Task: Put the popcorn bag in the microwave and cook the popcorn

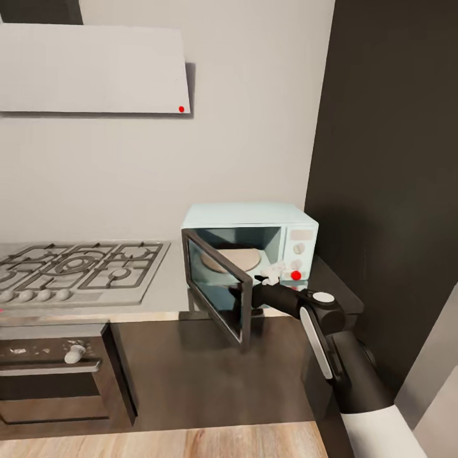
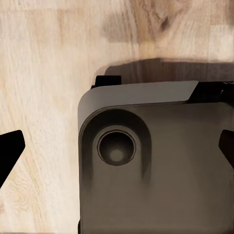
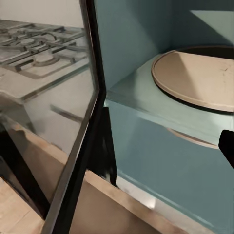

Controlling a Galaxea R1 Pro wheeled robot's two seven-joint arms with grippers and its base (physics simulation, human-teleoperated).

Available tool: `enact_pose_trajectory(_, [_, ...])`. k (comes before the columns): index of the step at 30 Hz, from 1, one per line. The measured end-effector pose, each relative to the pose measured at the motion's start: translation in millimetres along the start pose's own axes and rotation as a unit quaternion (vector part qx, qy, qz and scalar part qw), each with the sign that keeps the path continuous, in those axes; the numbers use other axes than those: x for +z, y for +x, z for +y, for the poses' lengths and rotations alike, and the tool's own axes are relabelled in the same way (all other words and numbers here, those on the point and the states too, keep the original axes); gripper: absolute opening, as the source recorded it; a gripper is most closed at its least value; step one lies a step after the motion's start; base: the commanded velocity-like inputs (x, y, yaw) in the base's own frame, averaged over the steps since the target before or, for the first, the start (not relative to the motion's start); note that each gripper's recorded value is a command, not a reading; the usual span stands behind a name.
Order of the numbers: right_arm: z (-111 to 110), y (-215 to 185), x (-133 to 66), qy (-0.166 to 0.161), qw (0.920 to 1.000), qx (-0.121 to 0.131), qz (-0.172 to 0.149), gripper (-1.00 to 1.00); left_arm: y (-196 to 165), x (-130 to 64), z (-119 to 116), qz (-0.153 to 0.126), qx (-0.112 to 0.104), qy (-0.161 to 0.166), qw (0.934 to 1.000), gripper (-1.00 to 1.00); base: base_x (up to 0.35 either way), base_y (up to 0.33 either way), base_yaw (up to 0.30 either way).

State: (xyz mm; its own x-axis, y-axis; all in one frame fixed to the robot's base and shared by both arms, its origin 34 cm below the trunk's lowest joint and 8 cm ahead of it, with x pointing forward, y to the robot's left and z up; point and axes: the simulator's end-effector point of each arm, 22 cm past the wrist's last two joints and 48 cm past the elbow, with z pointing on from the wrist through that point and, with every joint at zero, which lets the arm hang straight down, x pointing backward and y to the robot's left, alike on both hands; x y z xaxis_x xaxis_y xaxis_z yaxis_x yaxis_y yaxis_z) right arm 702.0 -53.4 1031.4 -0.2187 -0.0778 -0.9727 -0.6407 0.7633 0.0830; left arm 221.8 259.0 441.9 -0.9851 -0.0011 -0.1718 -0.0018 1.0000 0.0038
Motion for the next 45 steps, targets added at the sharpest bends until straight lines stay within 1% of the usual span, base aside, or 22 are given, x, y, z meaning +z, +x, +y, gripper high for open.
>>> enact_pose_trajectory(4, [-2.9, -0.5, -1.3, 0.002, 1.0000, 0.002, -0.001, 1.00, 0.2, 0.0, 0.0, 0.000, 0.000, 0.000, 1.0000, 1.00, -0.058, 0.041, 0.017])
enact_pose_trajectory(7, [-3.7, 1.0, -1.2, 0.004, 1.0000, -0.001, 0.001, 1.00, 0.6, 0.1, 0.0, 0.001, 0.000, 0.000, 1.0000, 1.00, -0.200, 0.157, 0.001])
enact_pose_trajectory(17, [-6.7, 2.1, -2.2, 0.008, 1.0000, -0.003, 0.002, 1.00, 1.0, 0.1, 0.0, 0.002, 0.000, 0.000, 1.0000, 1.00, -0.065, 0.064, 0.048])
enact_pose_trajectory(20, [-11.7, -0.1, -3.2, 0.020, 0.9998, -0.004, -0.001, 1.00, 1.1, 0.1, 0.0, 0.002, 0.000, 0.000, 1.0000, 1.00, -0.177, 0.166, 0.002])
enact_pose_trajectory(26, [-19.6, -0.7, -3.1, 0.042, 0.9991, -0.003, -0.001, 1.00, 1.8, 0.0, 0.0, 0.002, 0.000, 0.000, 1.0000, 1.00, -0.013, 0.013, 0.104])
enact_pose_trajectory(31, [-22.4, -0.7, -2.4, 0.050, 0.9987, -0.003, -0.001, 1.00, 2.0, 0.1, 0.1, 0.003, -0.001, 0.000, 1.0000, 1.00, -0.064, 0.164, 0.008])
enact_pose_trajectory(36, [-23.3, -0.6, -2.1, 0.054, 0.9985, -0.003, -0.001, 1.00, 2.1, 0.0, 0.0, 0.003, 0.000, 0.000, 1.0000, 1.00, -0.007, 0.017, 0.063])
enact_pose_trajectory(40, [-28.7, -0.3, -2.4, 0.068, 0.9977, -0.003, -0.001, 1.00, 2.2, 0.0, 0.0, 0.003, 0.000, 0.000, 1.0000, 1.00, -0.001, 0.001, 0.158])
enact_pose_trajectory(45, [-29.2, 0.1, -2.4, 0.070, 0.9976, -0.002, -0.001, 1.00, 2.3, 0.0, 0.0, 0.003, 0.000, 0.000, 1.0000, 1.00, 0.000, 0.000, 0.027])
